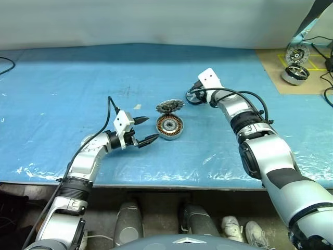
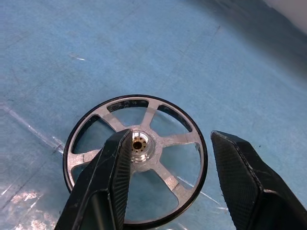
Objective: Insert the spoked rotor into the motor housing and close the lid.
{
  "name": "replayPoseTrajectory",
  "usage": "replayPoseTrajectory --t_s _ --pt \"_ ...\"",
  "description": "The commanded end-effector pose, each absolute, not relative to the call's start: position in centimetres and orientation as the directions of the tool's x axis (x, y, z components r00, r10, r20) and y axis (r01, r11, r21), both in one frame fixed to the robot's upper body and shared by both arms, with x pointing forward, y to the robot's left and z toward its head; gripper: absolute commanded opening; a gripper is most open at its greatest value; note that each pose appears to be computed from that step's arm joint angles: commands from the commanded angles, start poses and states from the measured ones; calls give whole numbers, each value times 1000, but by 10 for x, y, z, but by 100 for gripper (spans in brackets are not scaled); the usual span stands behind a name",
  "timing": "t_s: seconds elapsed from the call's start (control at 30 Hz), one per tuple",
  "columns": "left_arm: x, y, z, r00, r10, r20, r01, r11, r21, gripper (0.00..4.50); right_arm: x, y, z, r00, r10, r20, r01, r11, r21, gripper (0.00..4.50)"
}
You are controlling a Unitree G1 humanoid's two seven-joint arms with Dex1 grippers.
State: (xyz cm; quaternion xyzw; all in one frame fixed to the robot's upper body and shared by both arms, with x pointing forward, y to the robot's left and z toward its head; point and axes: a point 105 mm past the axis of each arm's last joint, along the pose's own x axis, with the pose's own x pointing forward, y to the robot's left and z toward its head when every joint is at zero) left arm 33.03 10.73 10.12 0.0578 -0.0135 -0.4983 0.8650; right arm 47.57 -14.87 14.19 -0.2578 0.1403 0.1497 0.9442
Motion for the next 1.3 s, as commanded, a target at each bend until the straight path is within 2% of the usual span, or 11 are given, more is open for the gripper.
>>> replayPoseTrajectory --t_s 0.03,0.2,0.4,0.67,1.17,1.3 --pt "329 106 111 503 -865 -2 854 496 154 450 475 -133 147 899 283 -334 -415 794 -444 270" --pt "329 105 111 501 -866 -2 855 495 153 450 472 -122 147 877 346 -334 -473 744 -471 270" --pt "330 104 111 501 -865 -6 856 494 154 450 466 -130 123 850 321 -417 -507 710 -488 270" --pt "331 104 110 507 -862 -12 852 499 158 450 462 -142 109 844 282 -456 -509 690 -515 270" --pt "332 106 108 512 -859 -19 849 503 163 450 444 -140 94 725 396 -563 -663 621 -417 270" --pt "332 106 108 513 -858 -18 848 503 164 450 443 -138 106 722 456 -520 -676 625 -390 270"
